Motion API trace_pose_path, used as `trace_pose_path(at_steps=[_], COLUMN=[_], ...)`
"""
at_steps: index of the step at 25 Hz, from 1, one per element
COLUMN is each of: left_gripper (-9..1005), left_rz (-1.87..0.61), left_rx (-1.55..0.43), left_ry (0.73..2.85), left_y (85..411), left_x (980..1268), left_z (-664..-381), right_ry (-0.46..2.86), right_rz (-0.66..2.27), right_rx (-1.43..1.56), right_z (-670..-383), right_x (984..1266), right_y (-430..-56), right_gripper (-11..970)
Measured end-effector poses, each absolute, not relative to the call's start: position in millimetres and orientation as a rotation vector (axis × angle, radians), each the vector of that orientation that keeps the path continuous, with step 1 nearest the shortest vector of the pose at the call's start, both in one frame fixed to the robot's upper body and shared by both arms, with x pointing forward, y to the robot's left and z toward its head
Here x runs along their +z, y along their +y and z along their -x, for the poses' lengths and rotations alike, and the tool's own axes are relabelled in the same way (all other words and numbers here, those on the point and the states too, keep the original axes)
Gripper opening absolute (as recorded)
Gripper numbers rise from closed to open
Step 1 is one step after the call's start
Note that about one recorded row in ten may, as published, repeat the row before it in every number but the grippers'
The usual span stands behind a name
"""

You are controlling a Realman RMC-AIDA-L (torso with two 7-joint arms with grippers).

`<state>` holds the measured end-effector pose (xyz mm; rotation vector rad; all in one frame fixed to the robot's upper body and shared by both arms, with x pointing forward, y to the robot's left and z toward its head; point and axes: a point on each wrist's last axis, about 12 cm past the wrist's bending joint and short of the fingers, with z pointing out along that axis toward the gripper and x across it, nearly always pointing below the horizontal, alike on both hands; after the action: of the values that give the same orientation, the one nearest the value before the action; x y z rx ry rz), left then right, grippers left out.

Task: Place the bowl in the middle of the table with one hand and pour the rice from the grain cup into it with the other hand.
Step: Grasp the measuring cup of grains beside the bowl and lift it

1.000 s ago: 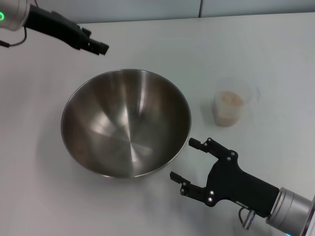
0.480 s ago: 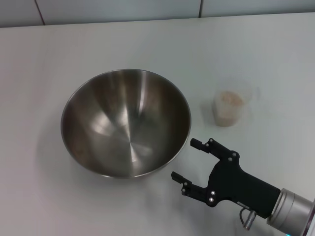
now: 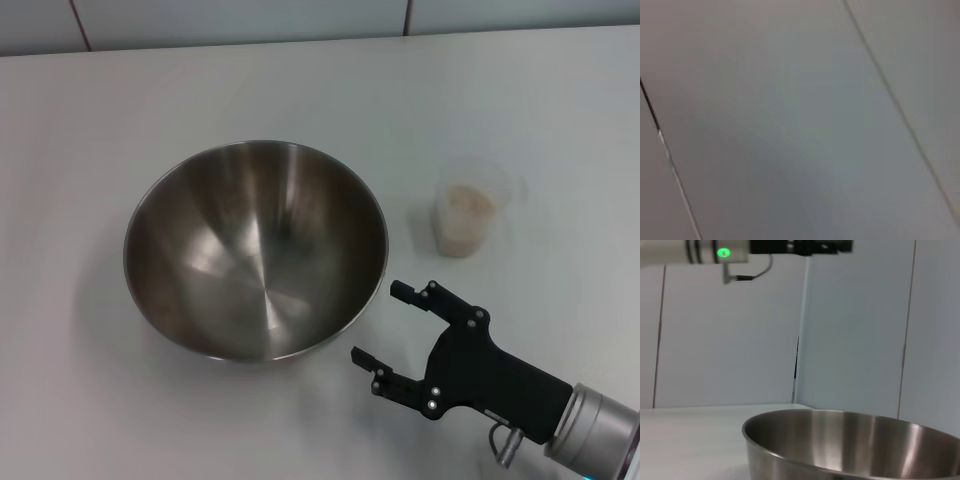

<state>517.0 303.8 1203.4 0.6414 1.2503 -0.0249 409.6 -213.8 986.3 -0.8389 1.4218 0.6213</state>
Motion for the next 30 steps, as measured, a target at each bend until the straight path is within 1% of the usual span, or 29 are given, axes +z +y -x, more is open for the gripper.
trace_pose_path(at_steps=[1,2,3,4,5,8,11,12,13,17,18,22,27,30], left_gripper=[832,832,832,832,832,832,832,832,832,832,832,832,832,832], left_rz=[-0.643,-0.629,-0.629,-0.622,-0.613,-0.599,-0.608,-0.645,-0.645,-0.742,-0.742,-0.816,-0.847,-0.852], left_rx=[-0.039,-0.077,-0.077,-0.088,-0.114,-0.185,-0.222,-0.24,-0.24,-0.301,-0.301,-0.387,-0.453,-0.465], left_ry=[1.211,1.117,1.117,1.108,1.077,1.073,1.116,1.152,1.152,1.235,1.235,1.34,1.424,1.439], left_y=[306,314,314,316,320,328,329,328,328,325,325,327,334,336], left_x=[1195,1173,1173,1167,1155,1123,1090,1071,1071,1039,1039,1020,1010,1009], left_z=[-509,-490,-490,-487,-478,-460,-444,-431,-431,-401,-401,-380,-367,-364], right_ry=[1.422,1.422,1.422,1.422,1.422,1.422,1.423,1.423,1.423,1.424,1.424,1.424,1.426,1.427], right_rz=[0.839,0.839,0.839,0.839,0.839,0.839,0.838,0.838,0.839,0.837,0.837,0.839,0.837,0.835], right_rx=[0.621,0.62,0.62,0.62,0.619,0.618,0.617,0.617,0.617,0.617,0.617,0.613,0.613,0.612], right_z=[-410,-410,-410,-410,-410,-410,-410,-410,-410,-409,-409,-409,-409,-408], right_x=[986,986,986,986,986,986,986,986,986,986,986,986,986,985], right_y=[-214,-214,-214,-214,-214,-214,-215,-215,-215,-215,-215,-216,-216,-216], right_gripper=[798,798,798,798,798,798,798,798,798,798,798,798,799,799])
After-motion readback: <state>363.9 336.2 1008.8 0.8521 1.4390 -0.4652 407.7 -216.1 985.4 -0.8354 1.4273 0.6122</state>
